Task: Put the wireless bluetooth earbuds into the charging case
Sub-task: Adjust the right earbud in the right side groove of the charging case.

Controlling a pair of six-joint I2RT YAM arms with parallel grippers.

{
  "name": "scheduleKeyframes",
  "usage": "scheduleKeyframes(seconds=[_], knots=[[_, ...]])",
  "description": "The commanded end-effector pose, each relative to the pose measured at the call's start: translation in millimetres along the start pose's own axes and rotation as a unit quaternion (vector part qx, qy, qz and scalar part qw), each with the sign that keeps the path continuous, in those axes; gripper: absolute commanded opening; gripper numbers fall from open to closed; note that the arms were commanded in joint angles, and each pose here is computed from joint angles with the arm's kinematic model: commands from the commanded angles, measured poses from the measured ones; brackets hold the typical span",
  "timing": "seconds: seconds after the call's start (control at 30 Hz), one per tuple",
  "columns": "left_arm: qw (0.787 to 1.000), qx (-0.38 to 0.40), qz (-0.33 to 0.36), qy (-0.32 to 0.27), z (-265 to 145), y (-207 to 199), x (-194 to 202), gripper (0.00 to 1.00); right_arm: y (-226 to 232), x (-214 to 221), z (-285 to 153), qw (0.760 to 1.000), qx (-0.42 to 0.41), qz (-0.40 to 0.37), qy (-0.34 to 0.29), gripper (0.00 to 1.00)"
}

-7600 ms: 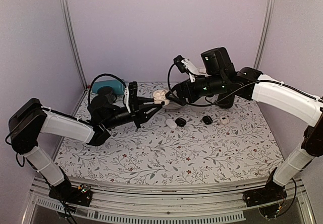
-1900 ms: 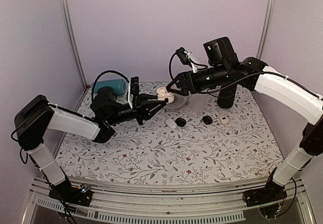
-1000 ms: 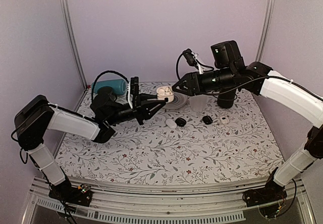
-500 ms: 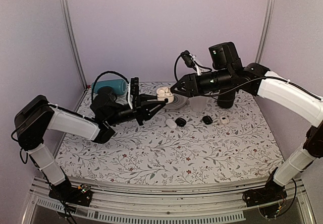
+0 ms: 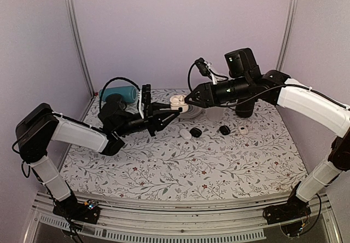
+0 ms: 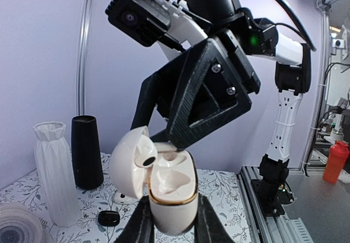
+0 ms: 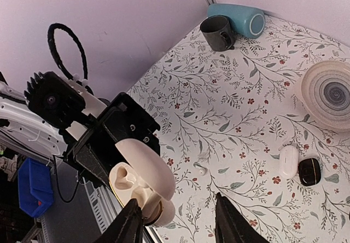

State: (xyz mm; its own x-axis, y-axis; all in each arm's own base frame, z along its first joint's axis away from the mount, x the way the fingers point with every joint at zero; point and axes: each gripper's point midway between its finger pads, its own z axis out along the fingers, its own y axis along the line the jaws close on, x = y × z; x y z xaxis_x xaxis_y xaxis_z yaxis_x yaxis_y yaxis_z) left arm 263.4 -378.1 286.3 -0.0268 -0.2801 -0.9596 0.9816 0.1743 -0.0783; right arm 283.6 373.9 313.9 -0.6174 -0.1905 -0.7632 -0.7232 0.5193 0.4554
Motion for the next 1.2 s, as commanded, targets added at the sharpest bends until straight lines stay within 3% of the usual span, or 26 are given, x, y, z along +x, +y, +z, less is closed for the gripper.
scheduleKeyframes(seconds=[0.0, 0.4, 0.63, 0.9, 1.17], knots=[[1.000, 0.011, 0.018, -0.018, -1, -7, -14, 0.00, 1, 0, 1, 1.000, -0.009, -0.004, -0.001, 0.45], [0.999, -0.027, 0.023, -0.014, -2, 7, -9, 0.00, 13, -22, -23, 0.999, -0.013, 0.000, -0.043, 0.45], [0.998, -0.046, 0.034, -0.010, -1, 12, -9, 0.00, 4, -37, -34, 0.996, 0.037, 0.025, -0.072, 0.29], [0.995, -0.076, 0.065, -0.007, 1, 17, -9, 0.00, -6, -27, -16, 0.993, 0.107, 0.017, -0.037, 0.23], [0.992, -0.082, 0.090, -0.013, 1, 12, -13, 0.00, -12, -19, -4, 0.992, 0.126, 0.011, -0.023, 0.20]])
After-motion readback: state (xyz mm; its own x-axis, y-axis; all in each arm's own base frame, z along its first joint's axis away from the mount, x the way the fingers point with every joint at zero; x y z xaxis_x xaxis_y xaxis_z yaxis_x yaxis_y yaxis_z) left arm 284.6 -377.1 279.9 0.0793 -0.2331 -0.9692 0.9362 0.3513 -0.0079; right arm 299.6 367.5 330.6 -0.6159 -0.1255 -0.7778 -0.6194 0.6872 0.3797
